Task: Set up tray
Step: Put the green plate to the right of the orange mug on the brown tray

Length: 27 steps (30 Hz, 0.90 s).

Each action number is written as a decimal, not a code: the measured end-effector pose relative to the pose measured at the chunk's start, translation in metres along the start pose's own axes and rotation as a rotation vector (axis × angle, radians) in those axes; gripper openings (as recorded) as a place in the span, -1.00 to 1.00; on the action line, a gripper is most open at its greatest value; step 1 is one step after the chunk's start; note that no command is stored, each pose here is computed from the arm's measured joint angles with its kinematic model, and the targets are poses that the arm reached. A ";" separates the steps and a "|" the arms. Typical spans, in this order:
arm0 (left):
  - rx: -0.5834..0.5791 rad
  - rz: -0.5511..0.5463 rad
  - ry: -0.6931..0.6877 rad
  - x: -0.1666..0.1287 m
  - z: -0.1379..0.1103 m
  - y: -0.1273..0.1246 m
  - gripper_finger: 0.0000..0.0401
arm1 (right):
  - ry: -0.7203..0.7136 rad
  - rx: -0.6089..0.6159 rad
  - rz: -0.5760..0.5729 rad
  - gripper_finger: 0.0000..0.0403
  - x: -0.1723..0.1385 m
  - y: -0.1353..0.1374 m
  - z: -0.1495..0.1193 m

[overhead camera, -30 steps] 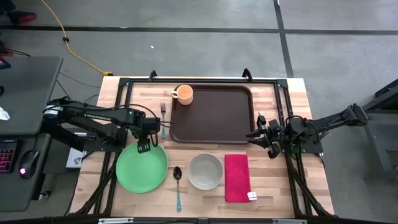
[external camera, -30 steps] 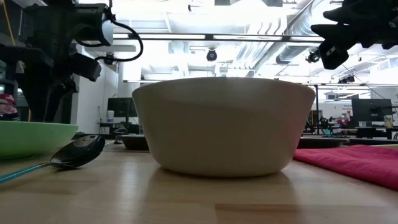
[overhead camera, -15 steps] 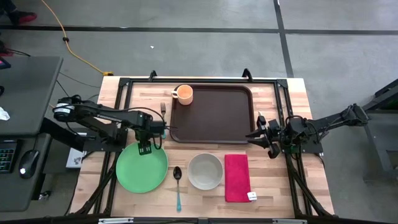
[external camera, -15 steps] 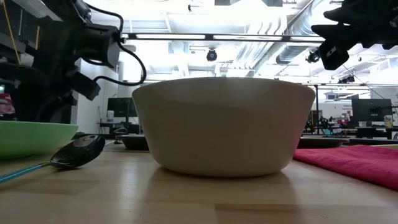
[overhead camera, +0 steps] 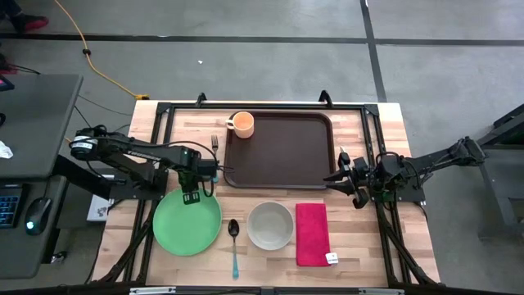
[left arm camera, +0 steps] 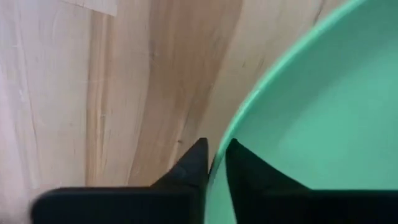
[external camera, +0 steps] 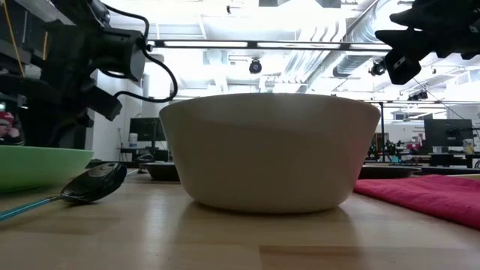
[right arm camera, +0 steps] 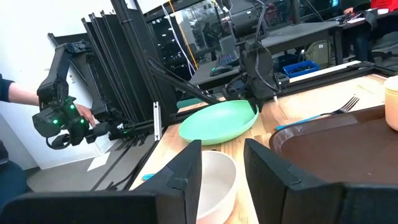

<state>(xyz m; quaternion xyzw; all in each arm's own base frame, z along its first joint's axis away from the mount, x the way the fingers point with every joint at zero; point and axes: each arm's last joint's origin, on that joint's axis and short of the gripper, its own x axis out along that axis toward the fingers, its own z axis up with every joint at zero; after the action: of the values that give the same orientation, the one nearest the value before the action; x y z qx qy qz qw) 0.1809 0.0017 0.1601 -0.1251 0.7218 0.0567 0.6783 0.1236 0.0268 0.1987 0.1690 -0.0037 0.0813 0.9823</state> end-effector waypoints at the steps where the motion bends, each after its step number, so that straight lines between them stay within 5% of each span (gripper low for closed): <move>1: 0.001 -0.006 0.002 0.000 0.000 0.000 -0.71 | 0.000 0.000 0.000 -0.51 0.000 0.000 0.000; 5: 0.001 -0.026 -0.004 -0.001 0.001 -0.001 -0.93 | -0.004 0.004 -0.011 -0.51 0.000 0.000 0.000; 20: -0.017 0.016 0.128 -0.002 -0.013 0.002 -0.94 | -0.010 0.027 -0.026 -0.51 0.000 -0.001 0.000; 27: -0.035 0.009 0.172 -0.025 -0.022 0.002 -0.94 | -0.014 0.031 -0.024 -0.51 0.000 -0.001 0.001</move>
<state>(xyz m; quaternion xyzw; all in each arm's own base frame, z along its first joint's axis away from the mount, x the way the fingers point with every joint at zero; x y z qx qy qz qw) 0.1606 0.0003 0.1865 -0.1381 0.7769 0.0614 0.6112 0.1236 0.0260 0.1991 0.1848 -0.0074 0.0682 0.9804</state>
